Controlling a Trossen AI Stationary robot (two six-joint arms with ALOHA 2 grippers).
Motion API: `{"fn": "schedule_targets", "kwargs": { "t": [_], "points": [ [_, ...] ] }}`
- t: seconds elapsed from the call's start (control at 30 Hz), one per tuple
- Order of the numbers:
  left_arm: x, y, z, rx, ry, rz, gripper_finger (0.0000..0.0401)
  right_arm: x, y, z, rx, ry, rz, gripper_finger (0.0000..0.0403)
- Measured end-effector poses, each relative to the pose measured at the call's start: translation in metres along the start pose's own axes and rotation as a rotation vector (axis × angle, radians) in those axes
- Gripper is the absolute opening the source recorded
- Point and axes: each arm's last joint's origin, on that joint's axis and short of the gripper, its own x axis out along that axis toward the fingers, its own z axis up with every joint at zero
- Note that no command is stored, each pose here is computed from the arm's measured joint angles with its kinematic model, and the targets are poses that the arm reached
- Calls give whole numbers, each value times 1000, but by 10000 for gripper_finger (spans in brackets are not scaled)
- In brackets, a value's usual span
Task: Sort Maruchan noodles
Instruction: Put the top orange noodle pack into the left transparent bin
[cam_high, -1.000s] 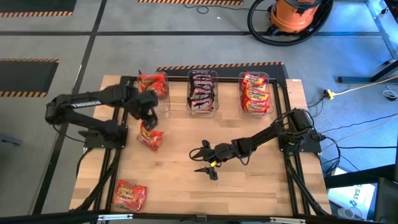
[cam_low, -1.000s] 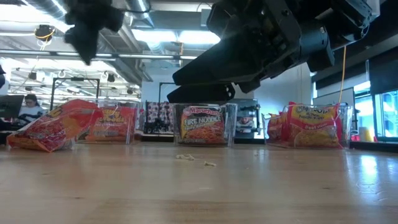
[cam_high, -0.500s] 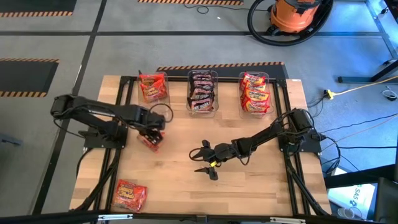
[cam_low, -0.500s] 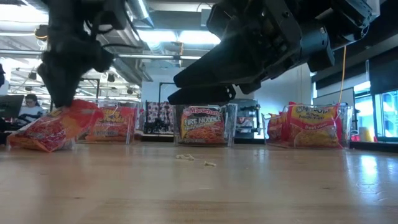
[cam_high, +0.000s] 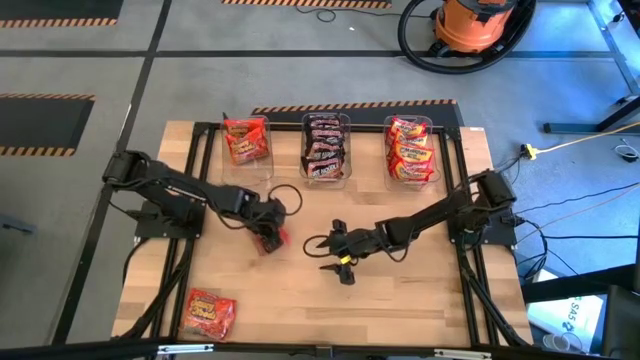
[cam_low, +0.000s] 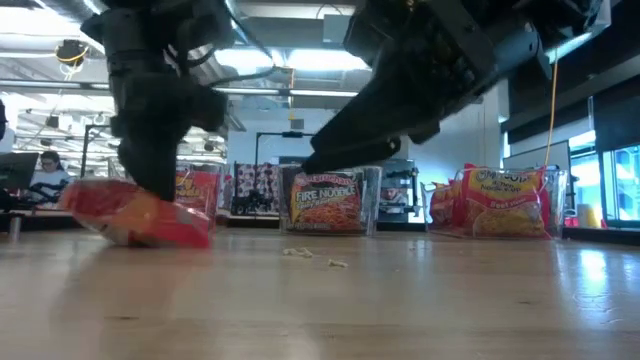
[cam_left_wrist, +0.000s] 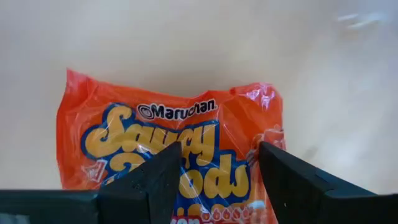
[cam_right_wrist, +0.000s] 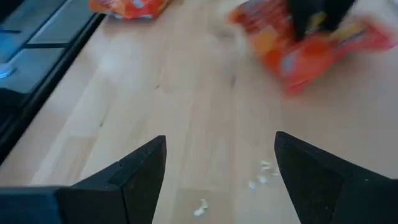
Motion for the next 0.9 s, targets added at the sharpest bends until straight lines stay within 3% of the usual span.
{"fn": "schedule_targets", "kwargs": {
  "t": [0.17,0.37,0.63,0.9],
  "points": [
    [17,-25,5,30,-44,-177,206,-10,-1,4,-32,42,-52,277],
    [37,-51,16,90,-132,-255,206,-14,-2,-1,-64,115,-53,277],
    [10,-88,41,268,-289,-227,206,-13,-1,1,-53,92,-22,277],
    [-23,-85,35,305,-211,-29,206,-4,-1,-4,62,59,-21,277]
  ]
}}
